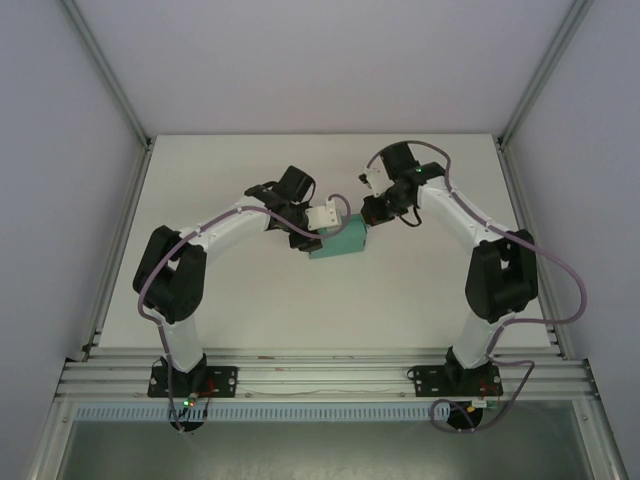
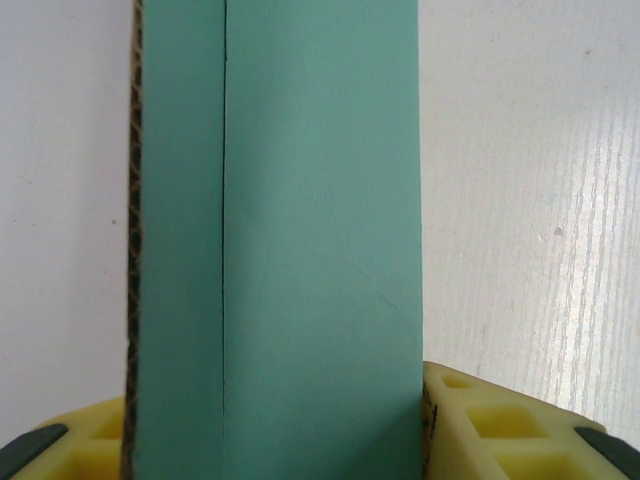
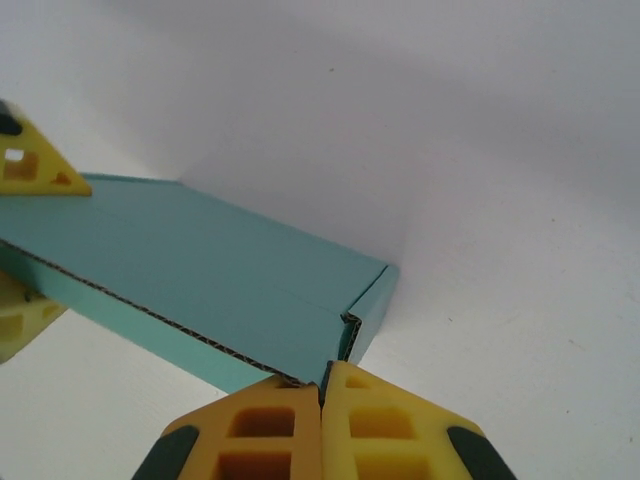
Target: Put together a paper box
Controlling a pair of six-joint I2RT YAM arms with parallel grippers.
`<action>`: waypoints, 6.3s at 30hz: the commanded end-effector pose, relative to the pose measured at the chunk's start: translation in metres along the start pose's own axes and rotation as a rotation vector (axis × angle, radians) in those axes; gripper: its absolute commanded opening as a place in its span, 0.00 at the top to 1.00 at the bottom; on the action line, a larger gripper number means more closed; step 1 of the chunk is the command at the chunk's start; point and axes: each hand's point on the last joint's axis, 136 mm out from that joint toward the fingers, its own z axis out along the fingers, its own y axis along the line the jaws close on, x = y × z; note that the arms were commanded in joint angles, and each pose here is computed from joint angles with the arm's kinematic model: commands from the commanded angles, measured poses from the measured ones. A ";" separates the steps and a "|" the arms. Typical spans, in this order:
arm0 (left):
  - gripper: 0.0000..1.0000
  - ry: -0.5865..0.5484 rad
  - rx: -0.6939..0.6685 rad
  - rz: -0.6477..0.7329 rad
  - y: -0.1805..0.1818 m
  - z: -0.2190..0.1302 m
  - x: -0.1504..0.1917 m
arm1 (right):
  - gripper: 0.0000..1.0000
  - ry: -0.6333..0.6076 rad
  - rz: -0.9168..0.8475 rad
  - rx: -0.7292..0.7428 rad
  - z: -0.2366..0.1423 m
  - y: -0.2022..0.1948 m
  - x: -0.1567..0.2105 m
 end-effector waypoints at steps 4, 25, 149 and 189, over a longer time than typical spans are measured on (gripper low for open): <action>0.52 -0.020 0.011 -0.027 0.001 0.009 -0.003 | 1.00 -0.084 0.205 0.062 0.013 -0.005 0.007; 0.00 -0.119 -0.211 -0.224 0.023 -0.035 -0.018 | 1.00 -0.267 0.055 0.271 0.021 -0.013 0.030; 0.03 -0.123 -0.298 -0.728 -0.066 -0.040 -0.005 | 0.64 -0.345 0.556 0.261 0.049 -0.040 0.114; 0.98 -0.256 0.045 -1.272 -0.065 0.040 0.068 | 0.96 -0.435 0.343 0.151 0.094 -0.040 0.148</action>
